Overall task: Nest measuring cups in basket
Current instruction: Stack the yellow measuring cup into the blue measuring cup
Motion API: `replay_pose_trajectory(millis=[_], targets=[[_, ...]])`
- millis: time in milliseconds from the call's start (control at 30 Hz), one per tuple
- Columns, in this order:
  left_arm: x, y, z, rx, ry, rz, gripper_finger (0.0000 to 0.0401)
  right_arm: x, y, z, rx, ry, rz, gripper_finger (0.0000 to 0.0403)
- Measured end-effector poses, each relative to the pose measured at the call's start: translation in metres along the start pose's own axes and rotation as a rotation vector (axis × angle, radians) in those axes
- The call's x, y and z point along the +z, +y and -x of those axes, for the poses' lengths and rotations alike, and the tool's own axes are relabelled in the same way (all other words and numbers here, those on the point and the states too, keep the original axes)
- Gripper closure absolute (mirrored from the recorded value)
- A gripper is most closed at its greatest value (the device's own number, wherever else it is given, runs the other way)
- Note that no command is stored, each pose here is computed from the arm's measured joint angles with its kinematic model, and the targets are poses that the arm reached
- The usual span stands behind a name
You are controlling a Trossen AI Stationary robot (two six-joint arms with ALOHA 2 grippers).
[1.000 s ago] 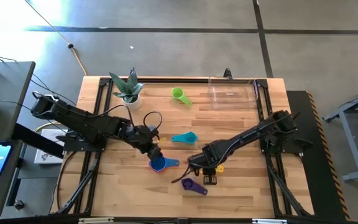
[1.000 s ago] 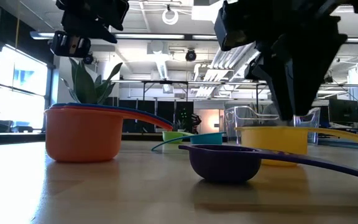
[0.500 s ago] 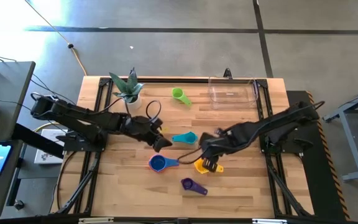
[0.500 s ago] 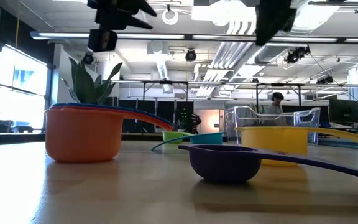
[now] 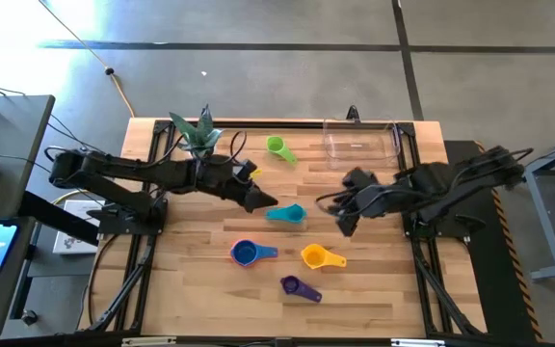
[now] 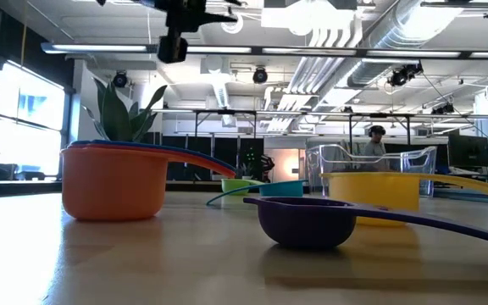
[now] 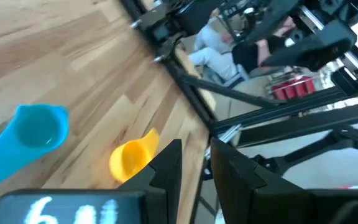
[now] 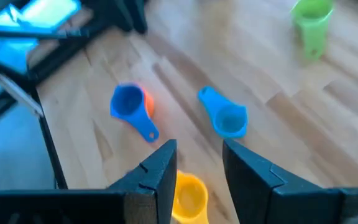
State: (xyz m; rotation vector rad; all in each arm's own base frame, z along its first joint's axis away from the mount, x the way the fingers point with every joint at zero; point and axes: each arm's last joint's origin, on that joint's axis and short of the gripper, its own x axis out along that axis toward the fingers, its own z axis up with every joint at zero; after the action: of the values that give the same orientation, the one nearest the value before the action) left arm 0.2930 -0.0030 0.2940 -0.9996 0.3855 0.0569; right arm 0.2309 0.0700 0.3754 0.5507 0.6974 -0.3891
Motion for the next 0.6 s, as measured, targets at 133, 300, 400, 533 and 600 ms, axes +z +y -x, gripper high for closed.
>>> replay_pose_trajectory(millis=[133, 300, 400, 533, 600], targets=[[0.016, -0.013, -0.008, -0.002, -0.001, -0.06, 0.0325, 0.004, -0.01, 0.019, -0.004, -0.079, -0.02, 0.0281], [0.027, -0.02, -0.03, 0.059, 0.037, -0.148, 0.0325, 0.005, -0.017, 0.03, -0.005, -0.1, -0.026, 0.0281], [0.03, -0.02, -0.047, 0.083, 0.057, -0.167, 0.0325, 0.005, -0.018, 0.031, -0.014, -0.093, -0.021, 0.0281], [0.022, -0.014, -0.073, 0.107, 0.103, -0.219, 0.0325, 0.004, -0.018, 0.027, -0.035, -0.088, -0.01, 0.0281], [0.015, -0.01, -0.085, 0.125, 0.134, -0.228, 0.0325, 0.002, -0.019, 0.025, -0.055, -0.071, 0.006, 0.0281]])
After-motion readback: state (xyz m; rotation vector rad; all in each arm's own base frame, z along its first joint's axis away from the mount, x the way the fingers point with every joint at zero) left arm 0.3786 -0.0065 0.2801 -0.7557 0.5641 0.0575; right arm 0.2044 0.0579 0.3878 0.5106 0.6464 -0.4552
